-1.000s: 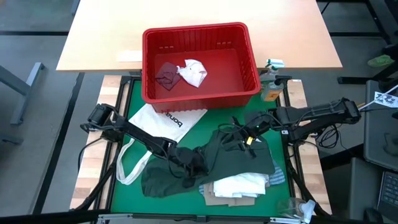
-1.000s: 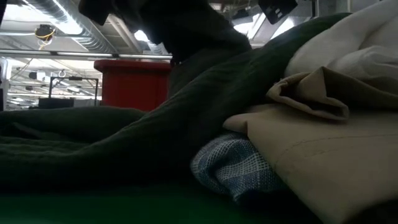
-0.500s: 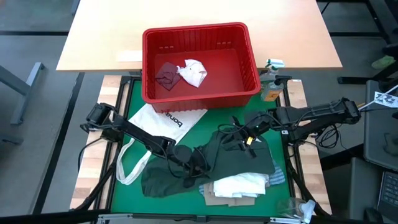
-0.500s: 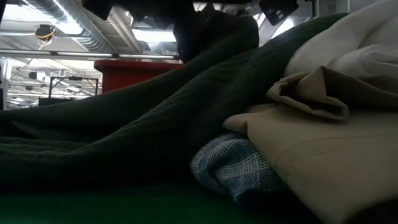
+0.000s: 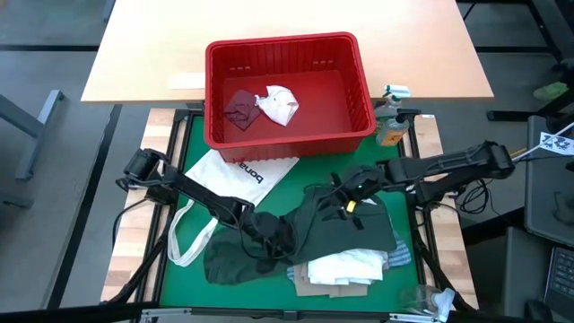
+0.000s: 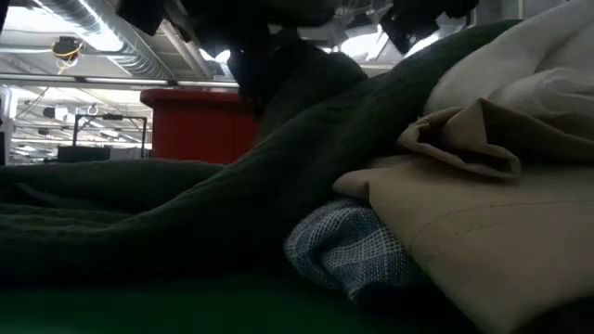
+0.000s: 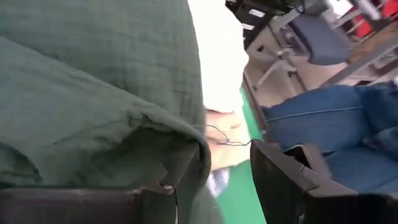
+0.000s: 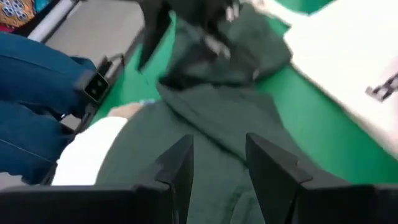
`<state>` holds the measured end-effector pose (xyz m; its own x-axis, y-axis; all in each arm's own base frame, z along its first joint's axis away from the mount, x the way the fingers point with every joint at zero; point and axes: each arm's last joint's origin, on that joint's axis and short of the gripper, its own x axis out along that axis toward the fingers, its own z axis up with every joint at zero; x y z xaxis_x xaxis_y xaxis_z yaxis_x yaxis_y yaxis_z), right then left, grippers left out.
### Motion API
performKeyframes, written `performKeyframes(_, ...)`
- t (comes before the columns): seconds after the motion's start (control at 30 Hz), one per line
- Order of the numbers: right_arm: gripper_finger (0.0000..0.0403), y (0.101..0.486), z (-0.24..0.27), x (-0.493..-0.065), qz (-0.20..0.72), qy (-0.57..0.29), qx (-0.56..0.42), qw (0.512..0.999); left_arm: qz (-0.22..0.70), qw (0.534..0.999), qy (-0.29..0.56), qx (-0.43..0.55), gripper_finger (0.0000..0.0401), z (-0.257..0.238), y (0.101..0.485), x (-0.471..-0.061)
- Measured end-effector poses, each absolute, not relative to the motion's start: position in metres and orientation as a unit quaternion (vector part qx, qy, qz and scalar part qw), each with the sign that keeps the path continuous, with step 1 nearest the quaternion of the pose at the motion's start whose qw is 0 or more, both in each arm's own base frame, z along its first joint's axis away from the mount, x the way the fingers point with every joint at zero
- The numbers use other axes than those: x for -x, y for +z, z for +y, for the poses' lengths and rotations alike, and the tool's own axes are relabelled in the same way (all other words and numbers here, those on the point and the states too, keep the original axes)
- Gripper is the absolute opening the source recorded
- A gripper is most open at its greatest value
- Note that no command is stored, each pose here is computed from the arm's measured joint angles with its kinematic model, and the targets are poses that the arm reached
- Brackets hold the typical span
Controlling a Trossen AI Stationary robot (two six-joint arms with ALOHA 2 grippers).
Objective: Fold Laundry from Bin
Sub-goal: Fold the green shirt
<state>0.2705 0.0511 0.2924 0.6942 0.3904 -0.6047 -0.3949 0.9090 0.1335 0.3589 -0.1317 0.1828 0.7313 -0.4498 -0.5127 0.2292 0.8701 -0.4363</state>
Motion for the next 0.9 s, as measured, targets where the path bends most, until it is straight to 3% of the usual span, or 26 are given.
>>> performKeyframes(0.17,0.0147,0.267,0.054,-0.285,0.387,0.201,-0.033,0.899,0.312,0.901,-0.215,0.211,0.0124,-0.123,0.198,-0.357)
performKeyframes(0.47,0.0147,0.237,0.058,-0.284,0.492,0.254,-0.08,0.829,0.327,0.888,-0.219,0.236,0.0114,-0.089,0.223,-0.349)
performKeyframes(0.6,0.0147,0.235,0.058,-0.281,0.506,0.254,-0.084,0.82,0.373,0.87,-0.196,0.255,0.0114,-0.084,0.218,-0.344)
performKeyframes(0.77,0.0147,0.235,0.058,-0.28,0.508,0.257,-0.087,0.818,0.447,0.817,-0.209,0.3,0.0114,-0.085,0.209,-0.334)
performKeyframes(0.9,0.0147,0.239,0.058,-0.281,0.495,0.26,-0.084,0.825,0.442,0.816,-0.213,0.305,0.0114,-0.089,0.211,-0.335)
